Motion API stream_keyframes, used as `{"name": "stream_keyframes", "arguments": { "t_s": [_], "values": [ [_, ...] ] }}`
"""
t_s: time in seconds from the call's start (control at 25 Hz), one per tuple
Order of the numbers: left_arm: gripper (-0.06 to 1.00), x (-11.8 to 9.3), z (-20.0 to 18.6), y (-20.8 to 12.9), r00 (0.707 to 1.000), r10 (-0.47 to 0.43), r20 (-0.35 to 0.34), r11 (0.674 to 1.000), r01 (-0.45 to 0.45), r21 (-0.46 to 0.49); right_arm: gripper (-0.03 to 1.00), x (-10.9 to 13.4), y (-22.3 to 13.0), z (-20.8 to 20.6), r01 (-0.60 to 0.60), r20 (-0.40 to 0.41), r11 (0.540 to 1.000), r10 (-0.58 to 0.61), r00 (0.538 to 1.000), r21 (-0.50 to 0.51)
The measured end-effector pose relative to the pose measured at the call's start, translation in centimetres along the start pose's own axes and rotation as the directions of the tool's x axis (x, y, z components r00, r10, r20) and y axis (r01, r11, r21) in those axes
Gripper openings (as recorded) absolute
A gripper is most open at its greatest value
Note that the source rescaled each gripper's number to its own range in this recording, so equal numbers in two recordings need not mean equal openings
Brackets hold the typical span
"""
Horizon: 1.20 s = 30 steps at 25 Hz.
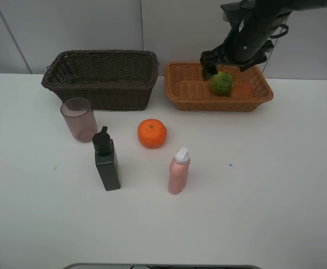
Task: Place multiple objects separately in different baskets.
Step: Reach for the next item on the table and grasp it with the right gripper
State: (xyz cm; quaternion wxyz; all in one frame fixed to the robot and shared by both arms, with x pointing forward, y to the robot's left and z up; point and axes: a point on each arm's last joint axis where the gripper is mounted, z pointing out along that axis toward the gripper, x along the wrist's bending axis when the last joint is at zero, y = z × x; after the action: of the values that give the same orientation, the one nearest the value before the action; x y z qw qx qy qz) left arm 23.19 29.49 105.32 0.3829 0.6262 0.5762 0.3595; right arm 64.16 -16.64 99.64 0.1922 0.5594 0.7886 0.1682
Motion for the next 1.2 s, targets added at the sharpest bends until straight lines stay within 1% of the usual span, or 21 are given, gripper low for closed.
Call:
{"name": "stream_keyframes", "arguments": {
  "t_s": [0.12, 0.28, 0.4, 0.56, 0.64, 0.72, 0.8, 0.96, 1.08, 1.12, 1.2],
  "values": [
    [1.0, 0.0, 0.0, 0.0, 1.0, 0.0, 0.0, 1.0, 0.0, 0.0, 1.0, 2.9, -0.6, -0.8, 0.147, -0.063, 0.987, -0.143, 0.988, 0.064],
    [1.0, 0.0, 0.0, 0.0, 1.0, 0.0, 0.0, 1.0, 0.0, 0.0, 1.0, 6.5, -1.6, -1.6, 0.34, -0.149, 0.935, -0.323, 0.935, 0.105],
    [1.0, 0.0, 0.0, 0.0, 1.0, 0.0, 0.0, 1.0, 0.0, 0.0, 1.0, 8.6, -2.0, -2.1, 0.453, -0.195, 0.887, -0.43, 0.882, 0.093],
    [1.0, 0.0, 0.0, 0.0, 1.0, 0.0, 0.0, 1.0, 0.0, 0.0, 1.0, 11.2, -2.6, -2.7, 0.583, -0.235, 0.81, -0.556, 0.797, 0.063],
    [1.0, 0.0, 0.0, 0.0, 1.0, 0.0, 0.0, 1.0, 0.0, 0.0, 1.0, 12.4, -2.9, -3.1, 0.617, -0.25, 0.785, -0.588, 0.769, 0.05],
    [1.0, 0.0, 0.0, 0.0, 1.0, 0.0, 0.0, 1.0, 0.0, 0.0, 1.0, 13.2, -3.2, -3.7, 0.636, -0.26, 0.77, -0.605, 0.752, 0.046],
    [1.0, 0.0, 0.0, 0.0, 1.0, 0.0, 0.0, 1.0, 0.0, 0.0, 1.0, 13.8, -3.4, -4.5, 0.64, -0.267, 0.768, -0.608, 0.748, 0.042],
    [1.0, 0.0, 0.0, 0.0, 1.0, 0.0, 0.0, 1.0, 0.0, 0.0, 1.0, 14.5, -3.6, -6.3, 0.616, -0.271, 0.787, -0.585, 0.765, 0.042],
    [1.0, 0.0, 0.0, 0.0, 1.0, 0.0, 0.0, 1.0, 0.0, 0.0, 1.0, 14.9, -4.1, -7.4, 0.601, -0.28, 0.797, -0.564, 0.777, 0.065],
    [1.0, 0.0, 0.0, 0.0, 1.0, 0.0, 0.0, 1.0, 0.0, 0.0, 1.0, 14.9, -4.2, -7.5, 0.578, -0.282, 0.811, -0.537, 0.795, 0.084],
    [1.0, 0.0, 0.0, 0.0, 1.0, 0.0, 0.0, 1.0, 0.0, 0.0, 1.0, 14.9, -4.4, -7.9, 0.503, -0.275, 0.855, -0.456, 0.846, 0.129]
  ]
}}
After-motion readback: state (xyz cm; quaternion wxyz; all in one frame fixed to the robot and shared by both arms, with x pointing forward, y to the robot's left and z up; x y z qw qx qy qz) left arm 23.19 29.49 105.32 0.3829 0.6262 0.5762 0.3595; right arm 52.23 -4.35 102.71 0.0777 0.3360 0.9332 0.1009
